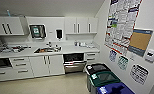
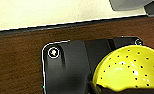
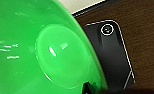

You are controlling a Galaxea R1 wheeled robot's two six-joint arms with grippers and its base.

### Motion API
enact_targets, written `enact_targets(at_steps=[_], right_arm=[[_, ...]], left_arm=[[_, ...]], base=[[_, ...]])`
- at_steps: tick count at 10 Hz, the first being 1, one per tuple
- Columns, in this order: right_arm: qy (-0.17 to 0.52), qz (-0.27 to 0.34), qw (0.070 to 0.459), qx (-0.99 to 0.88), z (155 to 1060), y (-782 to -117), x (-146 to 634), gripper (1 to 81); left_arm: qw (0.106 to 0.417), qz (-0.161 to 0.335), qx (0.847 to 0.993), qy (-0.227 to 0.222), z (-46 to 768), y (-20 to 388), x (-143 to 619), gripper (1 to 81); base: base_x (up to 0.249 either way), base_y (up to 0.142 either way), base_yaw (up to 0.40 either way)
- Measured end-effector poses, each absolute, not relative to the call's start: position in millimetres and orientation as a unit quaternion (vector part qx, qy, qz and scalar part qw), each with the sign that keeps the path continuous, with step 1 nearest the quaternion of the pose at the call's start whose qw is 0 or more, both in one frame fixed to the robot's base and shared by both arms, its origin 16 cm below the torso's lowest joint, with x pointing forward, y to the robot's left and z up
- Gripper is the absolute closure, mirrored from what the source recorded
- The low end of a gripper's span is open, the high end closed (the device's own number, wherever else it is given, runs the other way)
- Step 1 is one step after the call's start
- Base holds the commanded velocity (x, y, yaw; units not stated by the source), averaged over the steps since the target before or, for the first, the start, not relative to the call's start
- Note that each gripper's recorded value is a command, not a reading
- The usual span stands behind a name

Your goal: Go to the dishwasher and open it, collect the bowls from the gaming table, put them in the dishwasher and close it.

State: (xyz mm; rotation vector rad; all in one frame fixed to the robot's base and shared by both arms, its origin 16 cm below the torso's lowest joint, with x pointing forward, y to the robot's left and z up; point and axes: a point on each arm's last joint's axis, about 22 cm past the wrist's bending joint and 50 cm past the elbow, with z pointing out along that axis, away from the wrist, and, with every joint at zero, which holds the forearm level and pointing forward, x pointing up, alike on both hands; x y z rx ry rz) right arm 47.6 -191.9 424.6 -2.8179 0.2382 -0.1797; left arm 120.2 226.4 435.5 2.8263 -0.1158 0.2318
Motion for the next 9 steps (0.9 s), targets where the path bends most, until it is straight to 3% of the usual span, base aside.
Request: enact_targets(at_steps=[9], right_arm=[[0.081, -0.063, 0.155, -0.983, 425.2, -189.9, 51.5, 81.1]], left_arm=[[0.151, 0.083, 0.984, -0.040, 435.8, 227.3, 121.9, 81.1]], base=[[0.099, 0.079, 0.000]])
